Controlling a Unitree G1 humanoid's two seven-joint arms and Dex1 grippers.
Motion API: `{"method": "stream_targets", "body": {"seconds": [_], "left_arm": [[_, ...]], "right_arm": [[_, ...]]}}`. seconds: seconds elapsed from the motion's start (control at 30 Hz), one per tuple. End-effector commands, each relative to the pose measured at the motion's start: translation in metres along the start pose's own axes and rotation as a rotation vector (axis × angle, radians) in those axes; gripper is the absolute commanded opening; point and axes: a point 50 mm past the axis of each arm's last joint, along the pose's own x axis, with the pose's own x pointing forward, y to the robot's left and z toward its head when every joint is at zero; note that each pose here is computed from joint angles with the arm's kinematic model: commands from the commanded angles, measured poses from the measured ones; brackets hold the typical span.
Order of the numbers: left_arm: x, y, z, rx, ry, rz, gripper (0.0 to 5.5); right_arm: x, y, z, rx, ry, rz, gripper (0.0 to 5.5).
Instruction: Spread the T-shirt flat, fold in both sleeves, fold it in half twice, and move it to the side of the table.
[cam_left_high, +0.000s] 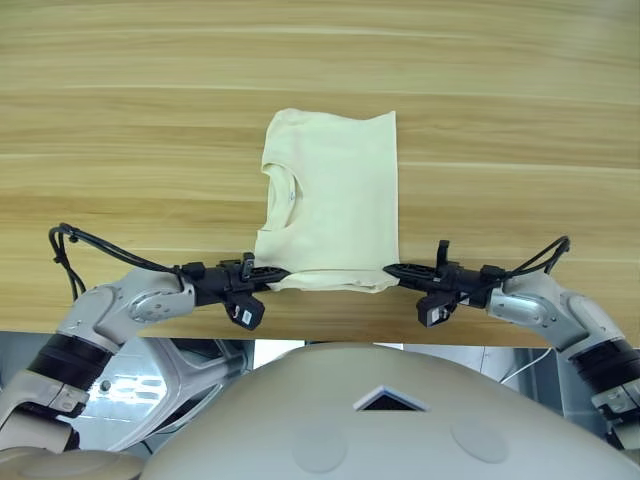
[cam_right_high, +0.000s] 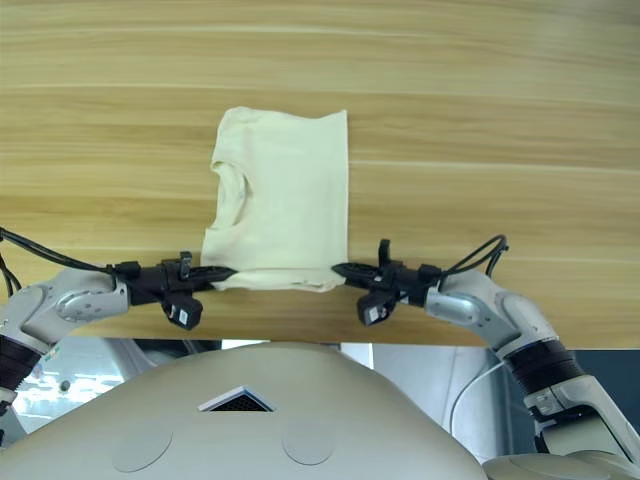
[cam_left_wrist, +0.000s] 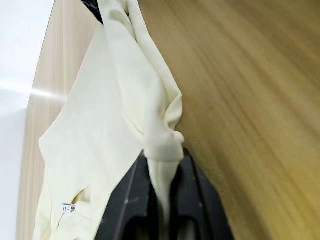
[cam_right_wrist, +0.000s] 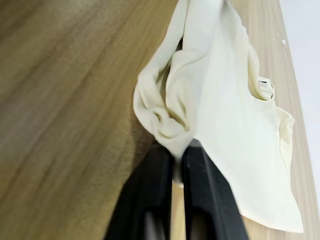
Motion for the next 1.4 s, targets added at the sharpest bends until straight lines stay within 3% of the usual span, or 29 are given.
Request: {"method": "stream_targets", "body": {"seconds": [0.03,0.33,0.5,0.6,0.87,1.13,1.4], "left_arm": [[0.007,-0.012,-0.011,-0.045,0.059,-0.035,0.11],[0.014,-0.012,0.012,-0.131,-0.060,0.077,0.11],[0.009,-0.028,0.047,-0.251,-0.150,0.102,0.11],[-0.001,-0.019,0.050,-0.275,-0.160,0.164,0.11],[-0.014,0.031,0.021,-0.358,-0.136,0.520,0.11],[0.011,0.066,-0.025,-0.503,-0.037,0.769,0.11],[0.026,0.084,-0.059,-0.586,0.056,0.857,0.11]], "right_arm": [[-0.004,-0.002,0.000,-0.016,0.013,0.021,0.00],[-0.006,-0.010,0.002,-0.013,-0.002,-0.037,0.00],[-0.029,-0.002,0.019,0.145,0.005,-0.077,0.00],[-0.033,-0.009,0.021,0.194,-0.006,-0.141,0.00],[-0.027,-0.029,0.012,0.219,-0.036,-0.261,0.00],[0.011,-0.083,-0.023,0.236,-0.076,-0.496,0.00],[0.047,-0.120,-0.053,0.298,-0.019,-0.636,0.00]]}}
